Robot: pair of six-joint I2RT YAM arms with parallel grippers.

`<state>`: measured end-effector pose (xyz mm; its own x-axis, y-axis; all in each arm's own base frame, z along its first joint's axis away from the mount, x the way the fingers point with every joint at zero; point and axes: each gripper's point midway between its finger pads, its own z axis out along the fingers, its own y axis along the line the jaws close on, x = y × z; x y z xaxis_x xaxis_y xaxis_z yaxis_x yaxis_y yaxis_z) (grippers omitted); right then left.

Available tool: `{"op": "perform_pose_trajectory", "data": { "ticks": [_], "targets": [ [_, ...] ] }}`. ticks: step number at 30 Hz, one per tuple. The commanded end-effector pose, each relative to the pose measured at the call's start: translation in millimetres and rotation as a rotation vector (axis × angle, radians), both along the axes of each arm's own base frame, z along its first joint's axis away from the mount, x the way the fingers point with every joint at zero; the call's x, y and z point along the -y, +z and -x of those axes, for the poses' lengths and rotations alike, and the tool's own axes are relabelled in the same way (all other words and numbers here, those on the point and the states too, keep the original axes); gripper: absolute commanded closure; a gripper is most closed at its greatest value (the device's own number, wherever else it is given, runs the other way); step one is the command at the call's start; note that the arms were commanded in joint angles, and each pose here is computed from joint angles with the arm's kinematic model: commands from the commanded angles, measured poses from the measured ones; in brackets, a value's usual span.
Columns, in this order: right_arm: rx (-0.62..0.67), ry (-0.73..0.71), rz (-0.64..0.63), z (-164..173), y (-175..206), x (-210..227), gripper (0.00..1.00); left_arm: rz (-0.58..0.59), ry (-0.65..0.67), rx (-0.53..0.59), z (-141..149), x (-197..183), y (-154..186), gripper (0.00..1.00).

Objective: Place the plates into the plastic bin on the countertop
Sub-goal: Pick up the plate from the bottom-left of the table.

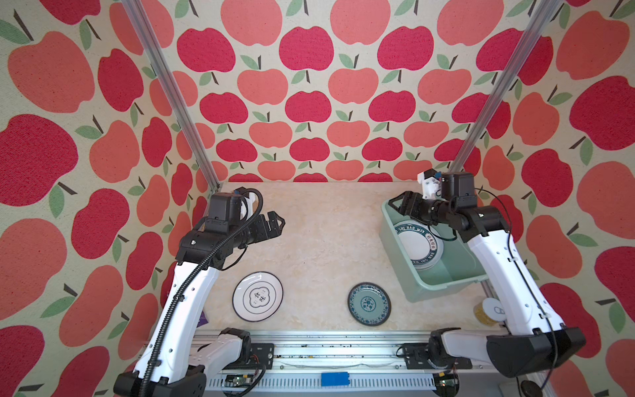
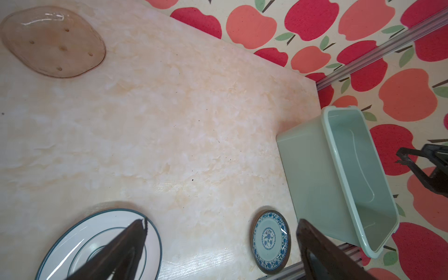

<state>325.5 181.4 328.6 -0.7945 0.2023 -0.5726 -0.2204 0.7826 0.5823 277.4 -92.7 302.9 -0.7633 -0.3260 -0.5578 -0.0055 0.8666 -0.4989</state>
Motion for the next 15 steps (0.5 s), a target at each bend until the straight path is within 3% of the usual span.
{"op": "perform_pose_trajectory", "data": {
  "ticks": [1,4,10,15],
  "targets": [
    [-0.005,0.058,0.022,1.1,-2.7,-41.8,0.29,0.127,0.129,-0.139,13.7,-14.6,-29.3,0.01],
    [-0.018,0.184,0.031,13.1,-13.0,-97.0,0.29,0.217,0.222,-0.223,19.0,-23.5,-52.6,0.01],
    [-0.099,0.435,0.079,45.1,-61.2,-196.1,0.30,0.243,0.409,-0.382,36.5,-50.7,-90.1,0.01],
    [-0.181,0.579,0.104,76.0,-111.3,-252.6,0.31,0.299,0.611,-0.493,60.3,-76.7,-112.8,0.01]
  ]
}}
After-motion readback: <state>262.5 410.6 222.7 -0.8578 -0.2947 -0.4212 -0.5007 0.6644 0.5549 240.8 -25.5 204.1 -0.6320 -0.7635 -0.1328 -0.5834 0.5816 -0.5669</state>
